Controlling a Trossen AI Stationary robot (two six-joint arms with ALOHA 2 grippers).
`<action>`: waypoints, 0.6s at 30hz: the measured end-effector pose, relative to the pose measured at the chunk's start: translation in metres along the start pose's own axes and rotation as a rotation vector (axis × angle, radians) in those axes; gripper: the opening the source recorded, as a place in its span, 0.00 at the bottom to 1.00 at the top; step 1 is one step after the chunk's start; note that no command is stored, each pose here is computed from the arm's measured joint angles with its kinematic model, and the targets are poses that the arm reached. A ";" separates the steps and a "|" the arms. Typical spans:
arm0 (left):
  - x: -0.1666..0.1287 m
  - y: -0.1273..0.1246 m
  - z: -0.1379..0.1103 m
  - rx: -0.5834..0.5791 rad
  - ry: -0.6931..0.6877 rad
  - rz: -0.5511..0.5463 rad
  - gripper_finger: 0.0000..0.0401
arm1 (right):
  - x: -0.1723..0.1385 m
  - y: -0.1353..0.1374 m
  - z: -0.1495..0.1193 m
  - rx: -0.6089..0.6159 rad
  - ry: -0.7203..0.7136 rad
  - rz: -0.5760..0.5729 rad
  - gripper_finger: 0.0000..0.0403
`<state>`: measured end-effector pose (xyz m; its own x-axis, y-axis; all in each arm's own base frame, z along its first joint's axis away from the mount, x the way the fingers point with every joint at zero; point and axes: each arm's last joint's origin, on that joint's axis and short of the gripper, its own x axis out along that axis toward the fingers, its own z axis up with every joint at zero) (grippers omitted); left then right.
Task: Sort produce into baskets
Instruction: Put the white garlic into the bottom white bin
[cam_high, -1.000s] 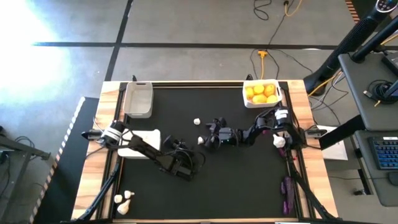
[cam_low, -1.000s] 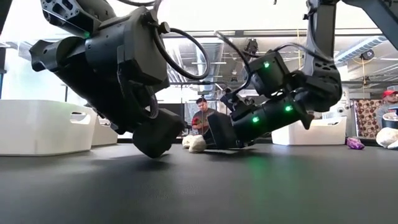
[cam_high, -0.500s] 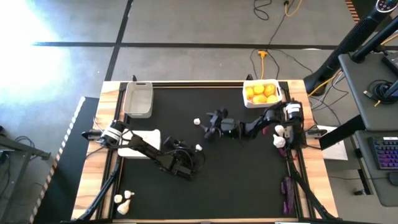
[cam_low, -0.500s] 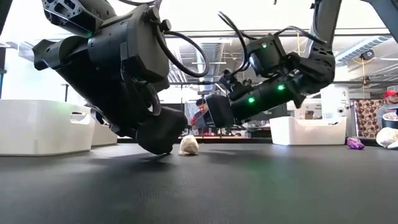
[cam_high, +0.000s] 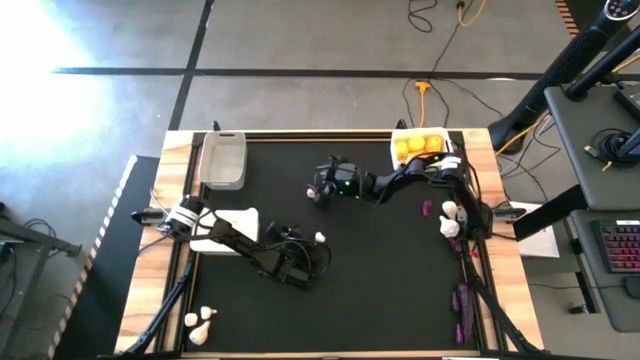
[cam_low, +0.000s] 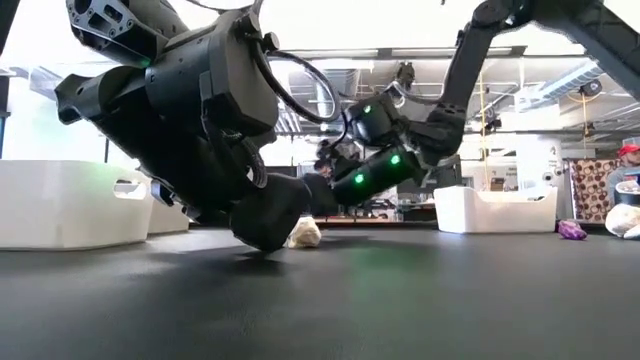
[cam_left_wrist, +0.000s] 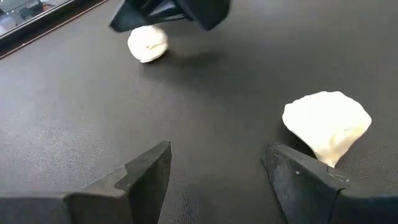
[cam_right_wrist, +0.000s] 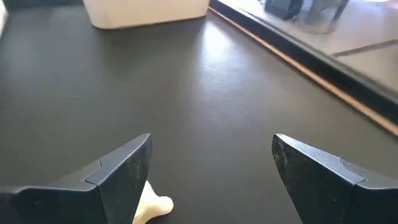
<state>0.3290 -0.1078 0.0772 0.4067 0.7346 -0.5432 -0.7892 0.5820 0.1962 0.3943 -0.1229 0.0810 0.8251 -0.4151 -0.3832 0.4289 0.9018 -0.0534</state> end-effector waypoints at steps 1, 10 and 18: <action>0.000 0.000 0.000 0.002 0.001 -0.001 0.61 | 0.001 0.003 0.000 0.013 0.001 0.015 0.81; -0.006 0.003 0.004 0.019 0.040 -0.016 0.61 | -0.012 0.044 -0.001 0.012 0.023 0.212 0.81; -0.023 0.012 0.021 0.054 0.133 -0.085 0.61 | -0.041 0.084 -0.001 -0.026 0.034 0.307 0.81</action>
<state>0.3197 -0.1106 0.1095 0.4030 0.6314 -0.6626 -0.7272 0.6605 0.1871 0.3960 -0.0303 0.0910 0.9017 -0.1191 -0.4156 0.1519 0.9873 0.0466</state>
